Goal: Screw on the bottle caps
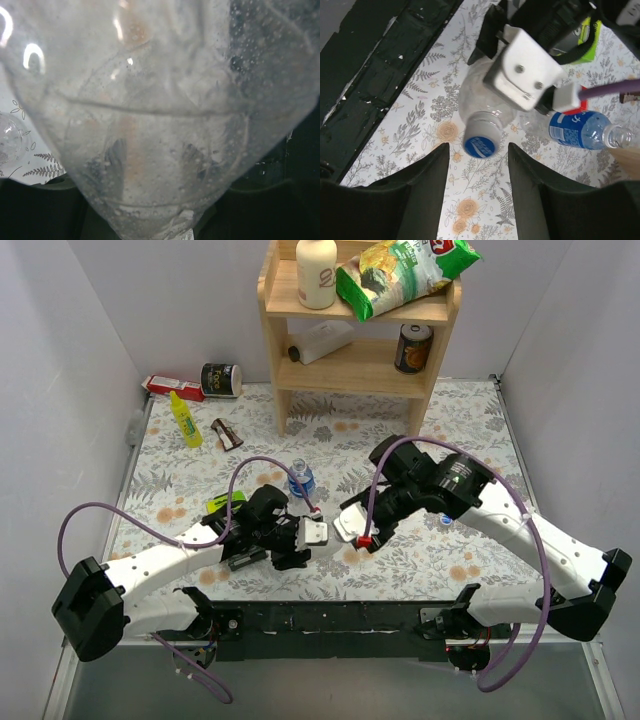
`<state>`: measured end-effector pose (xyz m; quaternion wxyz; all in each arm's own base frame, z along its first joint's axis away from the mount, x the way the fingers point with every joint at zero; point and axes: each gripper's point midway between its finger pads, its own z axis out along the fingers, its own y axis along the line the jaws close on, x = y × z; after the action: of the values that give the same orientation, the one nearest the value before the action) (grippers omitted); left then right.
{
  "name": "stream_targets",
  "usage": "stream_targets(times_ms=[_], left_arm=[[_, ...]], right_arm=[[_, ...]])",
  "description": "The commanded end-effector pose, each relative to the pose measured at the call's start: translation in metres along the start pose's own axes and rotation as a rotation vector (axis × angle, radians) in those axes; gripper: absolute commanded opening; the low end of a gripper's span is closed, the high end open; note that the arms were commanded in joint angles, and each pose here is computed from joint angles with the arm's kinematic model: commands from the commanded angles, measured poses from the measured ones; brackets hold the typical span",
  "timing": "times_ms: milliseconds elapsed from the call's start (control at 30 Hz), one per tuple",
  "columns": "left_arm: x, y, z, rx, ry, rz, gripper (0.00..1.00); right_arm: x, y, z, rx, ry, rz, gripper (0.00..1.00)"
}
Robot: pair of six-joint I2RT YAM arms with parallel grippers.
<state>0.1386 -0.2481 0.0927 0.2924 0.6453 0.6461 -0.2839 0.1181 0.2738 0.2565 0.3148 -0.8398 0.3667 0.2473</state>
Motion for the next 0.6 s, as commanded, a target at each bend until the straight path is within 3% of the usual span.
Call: stream_targets(times_ms=[0, 367, 567], left_arm=[[-0.027, 0.004, -0.004, 0.003, -0.075, -0.007, 0.00], [-0.040, 0.004, -0.005, 0.011, -0.115, -0.020, 0.00], [-0.044, 0.006, -0.005, 0.005, -0.130, -0.013, 0.00]], right_arm=[[-0.006, 0.013, 0.001, -0.009, -0.001, -0.118, 0.56], [0.000, 0.008, 0.004, 0.048, 0.024, -0.129, 0.52], [0.007, 0.007, 0.008, 0.057, 0.038, -0.125, 0.43]])
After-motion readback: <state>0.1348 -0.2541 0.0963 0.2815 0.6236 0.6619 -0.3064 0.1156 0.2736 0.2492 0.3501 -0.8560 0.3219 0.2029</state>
